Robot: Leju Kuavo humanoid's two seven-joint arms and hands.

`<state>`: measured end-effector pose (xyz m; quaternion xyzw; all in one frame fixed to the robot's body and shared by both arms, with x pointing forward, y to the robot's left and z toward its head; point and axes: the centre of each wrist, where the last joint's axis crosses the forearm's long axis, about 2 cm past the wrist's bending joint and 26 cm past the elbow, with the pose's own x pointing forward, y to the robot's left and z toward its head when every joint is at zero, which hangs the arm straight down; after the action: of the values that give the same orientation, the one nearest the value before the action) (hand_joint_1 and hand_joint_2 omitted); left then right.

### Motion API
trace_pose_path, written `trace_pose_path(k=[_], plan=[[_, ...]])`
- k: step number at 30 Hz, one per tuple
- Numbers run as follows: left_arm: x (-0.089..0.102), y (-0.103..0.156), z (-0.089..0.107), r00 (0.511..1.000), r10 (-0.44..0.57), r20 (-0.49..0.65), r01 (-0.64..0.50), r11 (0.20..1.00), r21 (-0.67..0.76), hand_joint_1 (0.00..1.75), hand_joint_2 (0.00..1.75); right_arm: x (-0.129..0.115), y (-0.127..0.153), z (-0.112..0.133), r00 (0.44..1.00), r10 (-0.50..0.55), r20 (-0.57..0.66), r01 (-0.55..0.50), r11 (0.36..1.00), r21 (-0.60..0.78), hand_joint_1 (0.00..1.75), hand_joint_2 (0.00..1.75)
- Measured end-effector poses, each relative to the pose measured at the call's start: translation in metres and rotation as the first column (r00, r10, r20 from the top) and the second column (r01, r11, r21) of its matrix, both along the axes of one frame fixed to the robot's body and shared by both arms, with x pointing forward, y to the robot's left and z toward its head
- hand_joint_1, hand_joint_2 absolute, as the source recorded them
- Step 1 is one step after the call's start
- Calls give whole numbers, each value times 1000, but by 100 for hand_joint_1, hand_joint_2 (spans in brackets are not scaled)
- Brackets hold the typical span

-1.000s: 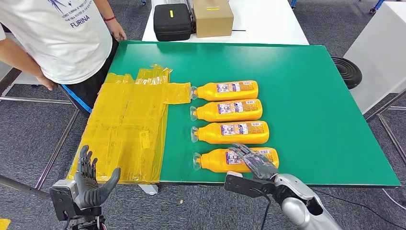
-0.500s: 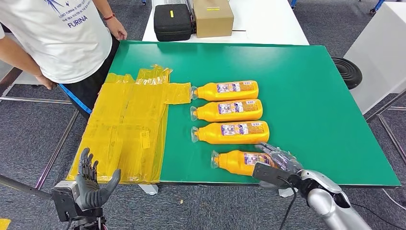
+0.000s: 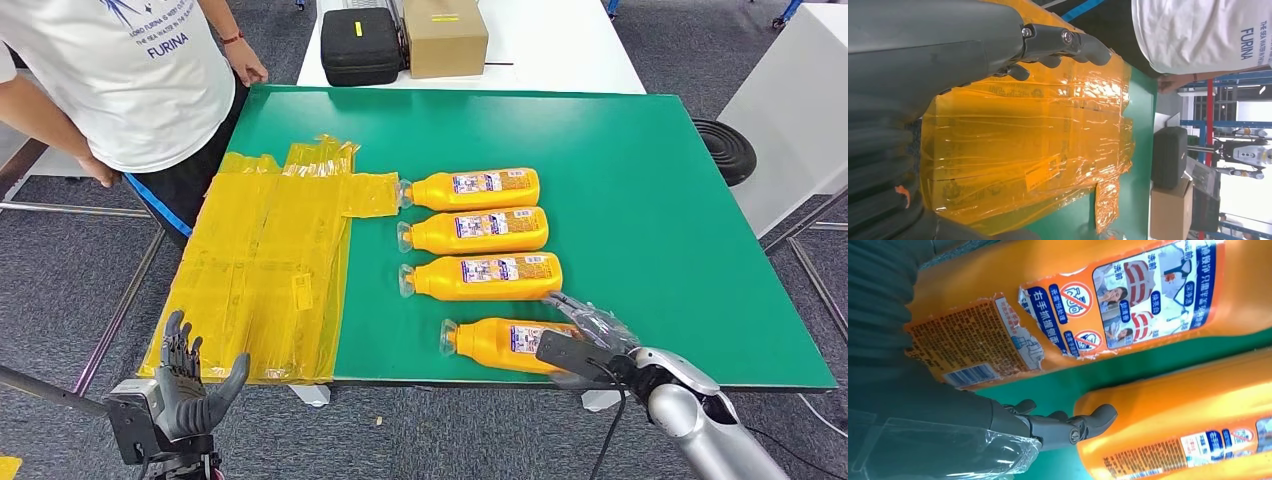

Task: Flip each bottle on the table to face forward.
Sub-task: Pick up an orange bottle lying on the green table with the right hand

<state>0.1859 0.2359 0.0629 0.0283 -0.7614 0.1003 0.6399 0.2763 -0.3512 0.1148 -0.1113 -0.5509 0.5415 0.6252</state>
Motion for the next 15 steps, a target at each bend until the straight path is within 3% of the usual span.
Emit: trace_pose_path(k=[5,6,9,10,11,15], plan=[[0,0,-2,1000,-2,-3,2,1000,-13,0,175,6,-1,4,1000,10,-6,-10,1000,4,2,175],[1,0,-2,1000,-3,-3,2,1000,-16,0,175,7,-1,4,1000,16,-12,-16,1000,5,18,175],[1,0,-2,1000,-8,-3,8,1000,-20,0,175,7,-1,3,999,30,-29,-30,1000,2,133,175],[1,0,-2,1000,-10,-2,10,1000,-20,0,175,7,-2,3,999,34,-34,-34,999,-1,158,175],[2,0,-2,1000,-12,-2,12,1000,-22,0,175,7,-3,3,998,38,-40,-39,999,-4,165,175],[3,0,-2,1000,-25,3,25,999,-29,0,175,7,-9,5,996,63,-66,-65,997,-29,171,175]])
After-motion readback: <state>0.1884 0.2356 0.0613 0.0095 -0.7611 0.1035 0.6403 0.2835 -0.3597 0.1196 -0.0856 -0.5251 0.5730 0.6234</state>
